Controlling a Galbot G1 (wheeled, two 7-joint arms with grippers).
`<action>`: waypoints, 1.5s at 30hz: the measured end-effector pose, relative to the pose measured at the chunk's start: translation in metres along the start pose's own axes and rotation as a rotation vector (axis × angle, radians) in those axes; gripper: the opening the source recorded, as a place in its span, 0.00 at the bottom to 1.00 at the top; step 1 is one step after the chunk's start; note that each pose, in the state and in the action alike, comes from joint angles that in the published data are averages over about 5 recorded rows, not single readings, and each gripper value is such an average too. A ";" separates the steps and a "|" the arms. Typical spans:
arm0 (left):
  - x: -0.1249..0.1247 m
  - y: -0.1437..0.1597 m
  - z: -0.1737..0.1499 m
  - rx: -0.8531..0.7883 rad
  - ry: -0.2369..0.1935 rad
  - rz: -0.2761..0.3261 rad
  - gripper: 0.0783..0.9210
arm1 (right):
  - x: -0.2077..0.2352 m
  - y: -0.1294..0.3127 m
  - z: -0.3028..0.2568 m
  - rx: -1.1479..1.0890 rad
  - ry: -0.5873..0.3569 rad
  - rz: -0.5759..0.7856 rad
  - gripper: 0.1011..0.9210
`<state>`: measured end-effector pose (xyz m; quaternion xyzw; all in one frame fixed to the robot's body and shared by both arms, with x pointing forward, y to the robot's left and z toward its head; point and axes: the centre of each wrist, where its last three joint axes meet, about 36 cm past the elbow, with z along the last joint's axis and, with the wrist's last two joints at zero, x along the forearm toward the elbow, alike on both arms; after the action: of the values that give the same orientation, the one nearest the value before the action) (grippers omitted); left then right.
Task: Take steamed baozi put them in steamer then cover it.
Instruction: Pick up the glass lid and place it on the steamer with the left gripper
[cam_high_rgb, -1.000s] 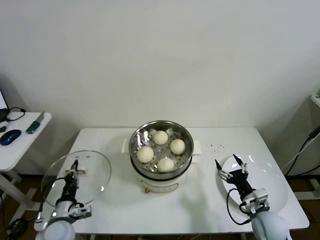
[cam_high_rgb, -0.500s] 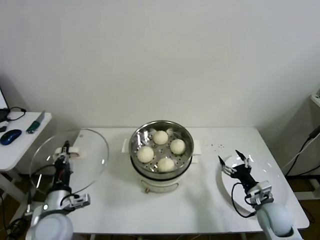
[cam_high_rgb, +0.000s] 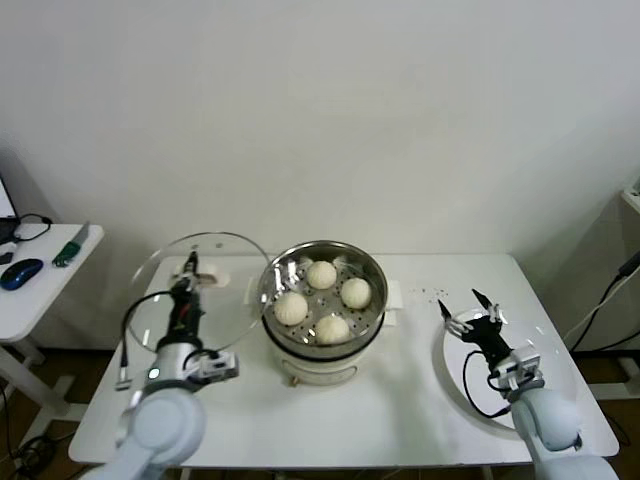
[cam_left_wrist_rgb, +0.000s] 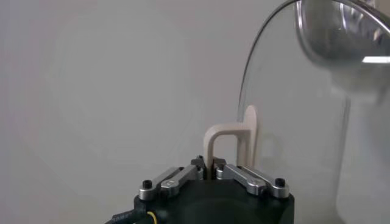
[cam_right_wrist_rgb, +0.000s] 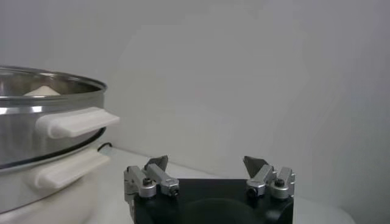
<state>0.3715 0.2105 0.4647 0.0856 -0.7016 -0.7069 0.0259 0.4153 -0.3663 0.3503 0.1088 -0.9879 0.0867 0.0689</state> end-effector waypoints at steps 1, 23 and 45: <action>-0.003 0.000 -0.009 0.007 -0.008 0.004 0.08 | -0.001 -0.001 0.000 0.003 0.000 0.002 0.88; -0.020 0.001 -0.177 0.115 -0.171 0.078 0.08 | 0.007 -0.019 0.007 0.030 0.011 0.054 0.88; -0.026 -0.027 -0.205 0.019 -0.152 0.128 0.08 | 0.001 -0.013 0.010 0.032 0.006 0.055 0.88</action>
<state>0.4317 0.0126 0.4394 -0.0131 -0.7123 -0.7016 0.0167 0.4160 -0.3813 0.3427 0.0825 -0.9888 0.1047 0.0678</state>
